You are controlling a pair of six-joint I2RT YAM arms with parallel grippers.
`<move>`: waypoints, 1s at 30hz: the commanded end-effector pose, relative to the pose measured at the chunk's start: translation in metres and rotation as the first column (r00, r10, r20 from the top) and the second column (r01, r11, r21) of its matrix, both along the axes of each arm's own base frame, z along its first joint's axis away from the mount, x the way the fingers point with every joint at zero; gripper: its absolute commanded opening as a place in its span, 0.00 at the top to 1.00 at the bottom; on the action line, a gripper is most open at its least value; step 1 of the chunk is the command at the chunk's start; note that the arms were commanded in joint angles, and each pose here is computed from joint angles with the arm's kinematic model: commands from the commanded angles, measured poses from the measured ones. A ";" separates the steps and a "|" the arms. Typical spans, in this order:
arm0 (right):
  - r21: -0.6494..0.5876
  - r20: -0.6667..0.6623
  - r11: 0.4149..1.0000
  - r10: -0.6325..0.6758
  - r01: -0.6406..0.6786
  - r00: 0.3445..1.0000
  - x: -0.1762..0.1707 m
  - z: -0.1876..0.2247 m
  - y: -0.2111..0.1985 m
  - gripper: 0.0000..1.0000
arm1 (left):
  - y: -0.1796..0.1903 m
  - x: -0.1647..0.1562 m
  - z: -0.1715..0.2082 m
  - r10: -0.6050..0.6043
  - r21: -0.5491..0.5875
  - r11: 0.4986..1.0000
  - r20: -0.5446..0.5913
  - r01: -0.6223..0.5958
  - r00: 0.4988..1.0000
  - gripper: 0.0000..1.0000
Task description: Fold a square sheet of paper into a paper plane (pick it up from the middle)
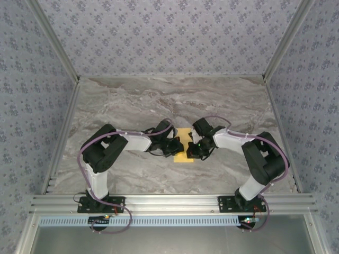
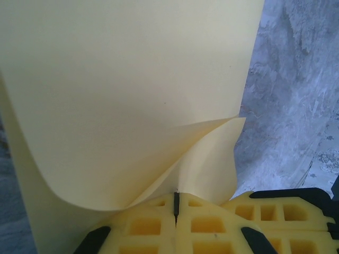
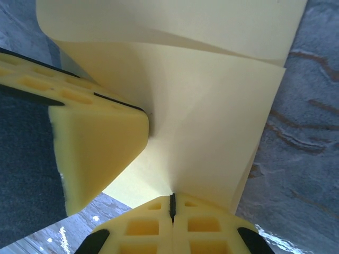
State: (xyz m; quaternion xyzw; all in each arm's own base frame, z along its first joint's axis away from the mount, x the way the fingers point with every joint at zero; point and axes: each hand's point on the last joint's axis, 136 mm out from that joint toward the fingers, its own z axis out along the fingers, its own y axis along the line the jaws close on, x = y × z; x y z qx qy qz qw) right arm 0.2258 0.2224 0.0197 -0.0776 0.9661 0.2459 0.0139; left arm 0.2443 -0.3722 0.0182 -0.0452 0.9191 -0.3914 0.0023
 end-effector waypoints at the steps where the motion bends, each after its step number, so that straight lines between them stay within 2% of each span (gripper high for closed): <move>1: -0.059 0.002 0.998 0.009 -0.009 1.000 0.001 -0.003 -0.009 1.00 | 0.045 -0.023 -0.053 0.076 0.245 0.968 -0.110 -0.047 0.991 1.00; 13: -0.067 -0.026 0.998 0.017 -0.018 1.000 -0.007 -0.006 -0.017 1.00 | 0.048 -0.024 -0.057 0.083 0.266 0.963 -0.117 -0.050 0.990 1.00; 24: -0.099 -0.085 0.995 0.013 -0.021 0.996 -0.033 -0.016 -0.035 1.00 | 0.049 -0.024 -0.057 0.084 0.271 0.961 -0.116 -0.050 0.990 1.00; 30: -0.088 -0.061 0.996 0.007 -0.012 0.998 -0.031 -0.004 -0.037 1.00 | 0.048 -0.023 -0.055 0.081 0.268 0.962 -0.112 -0.048 0.990 1.00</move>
